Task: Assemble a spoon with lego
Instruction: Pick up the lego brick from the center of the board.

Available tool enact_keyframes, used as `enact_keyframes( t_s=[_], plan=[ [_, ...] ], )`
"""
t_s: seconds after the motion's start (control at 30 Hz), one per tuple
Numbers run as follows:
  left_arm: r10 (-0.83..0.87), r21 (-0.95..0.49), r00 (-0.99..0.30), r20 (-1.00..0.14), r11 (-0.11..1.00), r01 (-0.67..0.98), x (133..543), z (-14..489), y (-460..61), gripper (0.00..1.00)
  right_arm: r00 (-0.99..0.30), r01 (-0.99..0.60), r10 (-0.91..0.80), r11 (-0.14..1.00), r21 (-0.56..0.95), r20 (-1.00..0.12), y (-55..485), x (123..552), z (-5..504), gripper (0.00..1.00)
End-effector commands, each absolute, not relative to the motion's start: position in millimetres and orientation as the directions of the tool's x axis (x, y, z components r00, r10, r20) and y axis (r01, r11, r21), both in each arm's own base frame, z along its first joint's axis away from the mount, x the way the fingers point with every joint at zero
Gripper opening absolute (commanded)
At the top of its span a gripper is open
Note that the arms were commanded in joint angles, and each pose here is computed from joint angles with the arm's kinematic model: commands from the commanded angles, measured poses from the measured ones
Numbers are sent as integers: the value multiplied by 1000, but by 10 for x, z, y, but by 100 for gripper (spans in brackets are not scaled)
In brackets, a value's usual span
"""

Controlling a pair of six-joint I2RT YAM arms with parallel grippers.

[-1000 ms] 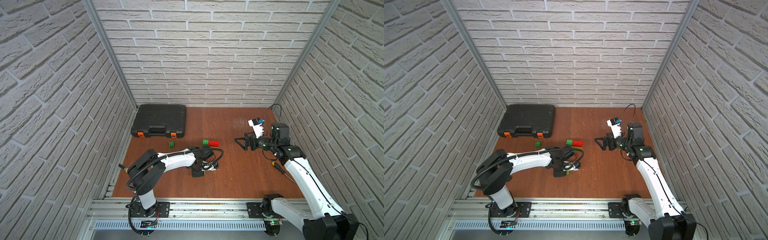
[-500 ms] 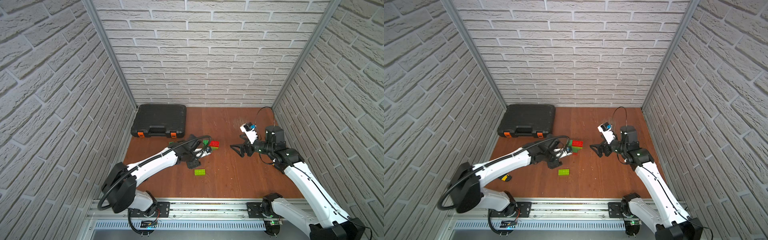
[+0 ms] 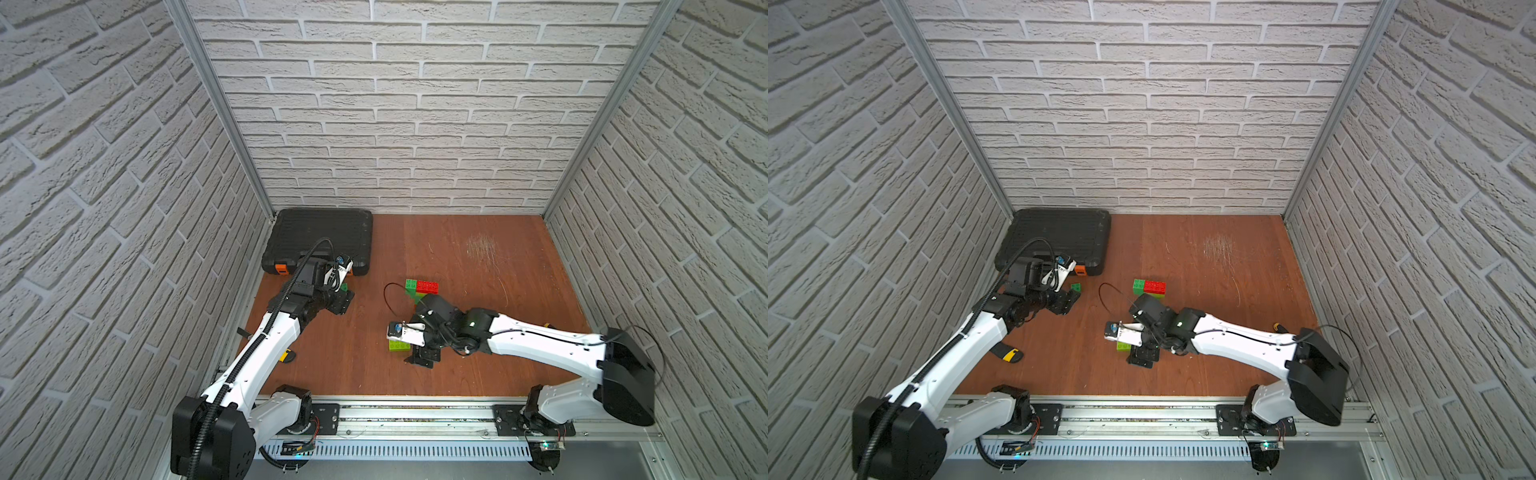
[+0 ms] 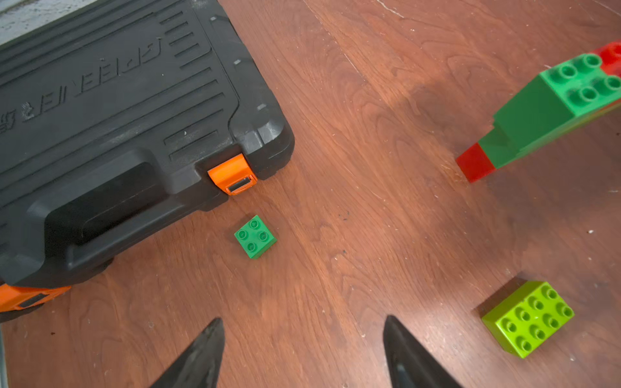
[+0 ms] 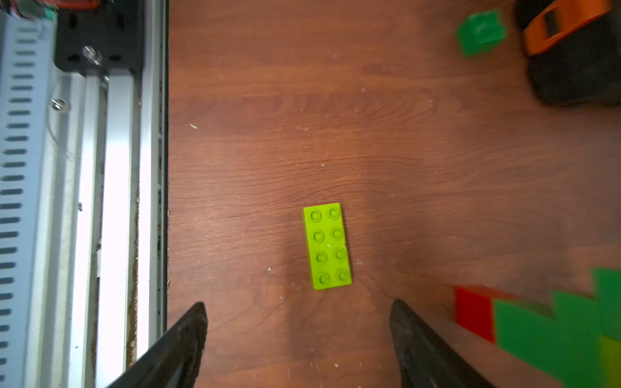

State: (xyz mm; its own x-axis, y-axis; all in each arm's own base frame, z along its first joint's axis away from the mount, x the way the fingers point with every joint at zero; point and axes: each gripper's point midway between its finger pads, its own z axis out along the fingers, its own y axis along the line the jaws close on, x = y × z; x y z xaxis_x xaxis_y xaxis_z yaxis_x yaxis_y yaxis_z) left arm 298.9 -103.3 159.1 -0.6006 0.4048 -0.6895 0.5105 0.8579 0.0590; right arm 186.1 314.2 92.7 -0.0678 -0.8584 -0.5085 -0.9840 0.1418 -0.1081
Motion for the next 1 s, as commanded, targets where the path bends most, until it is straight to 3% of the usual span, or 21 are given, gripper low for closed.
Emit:
enact_keyframes(
  t_s=[0.0, 0.2, 0.37, 0.97],
  plan=[
    [379, 23, -604, -701, 859, 512, 2941, 1576, -1045, 74, -2, -980, -834, 110, -163, -552, 3402, 2002, 970, 80],
    [365, 6, -619, -695, 865, 503, 2920, 1506, -1020, 74, 12, -986, -854, 75, -146, -520, 3504, 2076, 738, 77],
    [362, -2, -632, -686, 867, 498, 2903, 1442, -1008, 73, -27, -991, -870, 86, -98, -493, 3491, 2150, 596, 65],
    [341, -35, -646, -683, 869, 494, 2928, 1370, -1043, 69, -92, -991, -913, 125, -57, -398, 3347, 2233, 320, 43]
  ],
)
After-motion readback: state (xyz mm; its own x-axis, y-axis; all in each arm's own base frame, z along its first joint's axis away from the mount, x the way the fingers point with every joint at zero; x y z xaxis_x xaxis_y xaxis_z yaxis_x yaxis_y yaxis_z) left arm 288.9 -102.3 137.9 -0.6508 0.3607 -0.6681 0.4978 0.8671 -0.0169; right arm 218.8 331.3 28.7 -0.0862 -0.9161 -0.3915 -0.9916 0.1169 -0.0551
